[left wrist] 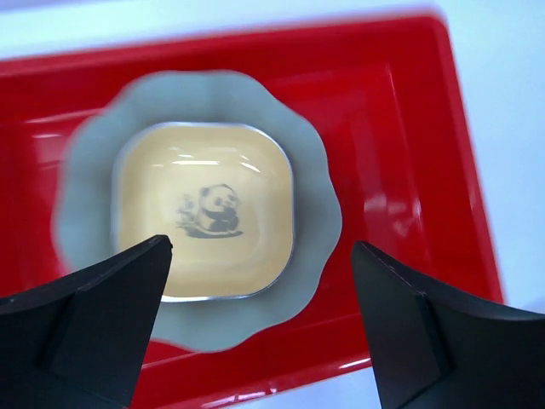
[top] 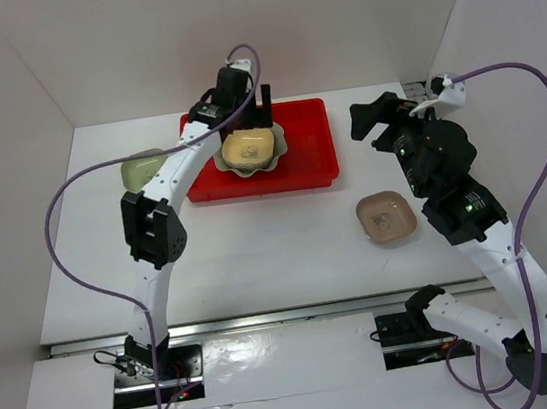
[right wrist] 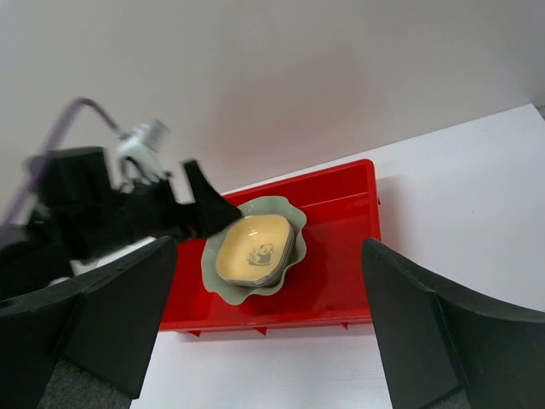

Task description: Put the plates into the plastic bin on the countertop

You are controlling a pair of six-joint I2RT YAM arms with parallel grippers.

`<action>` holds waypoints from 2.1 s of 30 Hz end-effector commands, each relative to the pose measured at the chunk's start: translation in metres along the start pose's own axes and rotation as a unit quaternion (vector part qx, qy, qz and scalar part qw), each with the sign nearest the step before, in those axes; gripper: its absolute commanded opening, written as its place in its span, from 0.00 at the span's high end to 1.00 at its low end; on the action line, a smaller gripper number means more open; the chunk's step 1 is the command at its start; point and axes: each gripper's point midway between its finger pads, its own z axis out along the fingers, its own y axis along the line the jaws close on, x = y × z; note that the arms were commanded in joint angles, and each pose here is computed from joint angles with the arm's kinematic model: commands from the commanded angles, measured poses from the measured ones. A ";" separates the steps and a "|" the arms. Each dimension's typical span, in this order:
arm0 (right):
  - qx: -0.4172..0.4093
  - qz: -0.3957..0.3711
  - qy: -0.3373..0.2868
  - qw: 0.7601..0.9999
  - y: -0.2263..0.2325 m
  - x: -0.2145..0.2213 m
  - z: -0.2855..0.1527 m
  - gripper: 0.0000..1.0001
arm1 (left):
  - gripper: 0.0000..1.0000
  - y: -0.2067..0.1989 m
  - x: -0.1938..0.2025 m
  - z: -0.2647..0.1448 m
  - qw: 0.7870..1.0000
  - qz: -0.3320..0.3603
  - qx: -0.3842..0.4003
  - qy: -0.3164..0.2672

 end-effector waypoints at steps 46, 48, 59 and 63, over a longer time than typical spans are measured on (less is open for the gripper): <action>-0.135 -0.030 0.098 0.985 0.034 0.080 0.001 0.04 | 0.74 0.402 0.167 -0.021 0.891 -0.312 -0.313 0.101; -0.137 -0.029 0.094 0.986 0.036 0.076 0.001 0.04 | 0.91 0.405 0.167 -0.029 0.884 -0.312 -0.333 0.102; -0.123 -0.024 0.088 0.988 0.031 0.069 -0.003 0.04 | 1.00 0.385 0.047 -0.119 0.864 -0.344 -0.365 -0.051; -0.116 -0.023 0.080 0.990 0.028 0.060 -0.007 0.04 | 1.00 0.349 -0.011 -0.155 0.887 -0.313 -0.314 -0.130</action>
